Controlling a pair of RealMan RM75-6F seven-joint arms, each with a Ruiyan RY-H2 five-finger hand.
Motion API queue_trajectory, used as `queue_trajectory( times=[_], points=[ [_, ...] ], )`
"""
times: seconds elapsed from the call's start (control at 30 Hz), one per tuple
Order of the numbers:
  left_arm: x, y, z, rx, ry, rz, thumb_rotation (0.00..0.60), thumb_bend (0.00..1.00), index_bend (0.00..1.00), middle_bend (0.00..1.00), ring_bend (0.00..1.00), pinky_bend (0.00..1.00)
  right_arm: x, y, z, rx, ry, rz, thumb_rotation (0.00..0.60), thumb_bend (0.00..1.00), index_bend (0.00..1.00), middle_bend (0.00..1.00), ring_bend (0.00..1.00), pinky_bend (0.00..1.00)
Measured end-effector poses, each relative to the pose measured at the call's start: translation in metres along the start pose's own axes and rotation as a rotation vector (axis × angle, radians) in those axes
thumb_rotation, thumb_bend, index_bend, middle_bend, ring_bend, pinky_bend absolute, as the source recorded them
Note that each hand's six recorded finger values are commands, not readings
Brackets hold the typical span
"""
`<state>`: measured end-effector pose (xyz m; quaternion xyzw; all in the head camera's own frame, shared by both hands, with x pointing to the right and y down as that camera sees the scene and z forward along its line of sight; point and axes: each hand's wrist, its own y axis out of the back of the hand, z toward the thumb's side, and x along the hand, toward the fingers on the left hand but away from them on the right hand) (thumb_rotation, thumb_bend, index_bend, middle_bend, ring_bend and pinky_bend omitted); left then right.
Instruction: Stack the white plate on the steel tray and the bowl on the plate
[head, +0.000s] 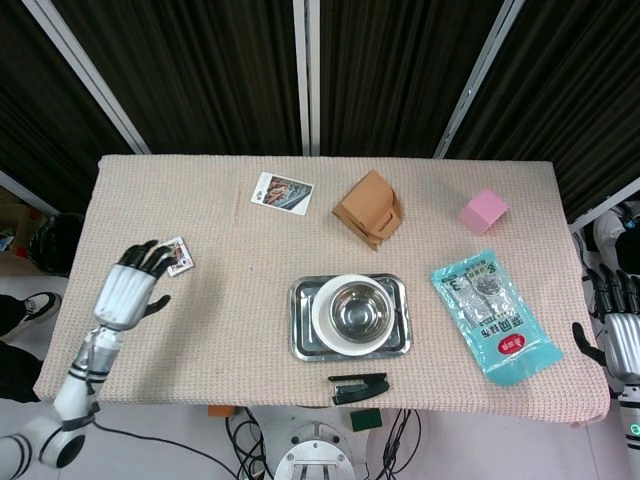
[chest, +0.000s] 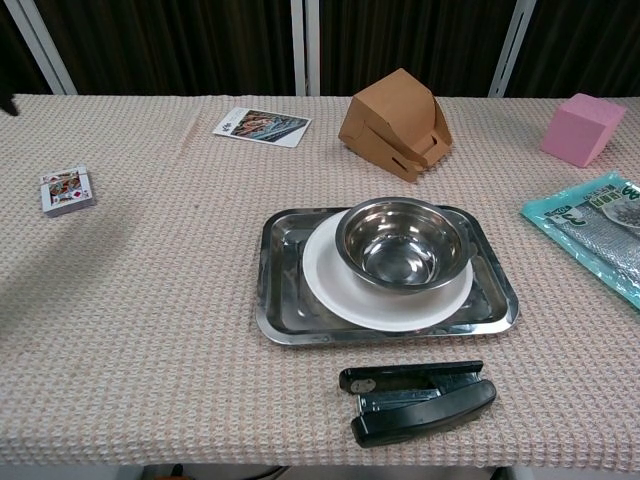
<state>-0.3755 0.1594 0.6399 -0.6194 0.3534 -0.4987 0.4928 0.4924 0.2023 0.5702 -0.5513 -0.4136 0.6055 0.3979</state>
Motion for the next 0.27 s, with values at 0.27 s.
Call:
queue_trajectory(
  times=[0.27],
  points=[
    [-0.082,0.015,-0.054,-0.041,0.181,-0.098,0.324,0.06,0.25,0.2,0.12,0.22,0.001,-0.016,0.001,0.032,0.001,0.049,0.6,0.34,0.0,0.0,0.0,0.0]
  ],
)
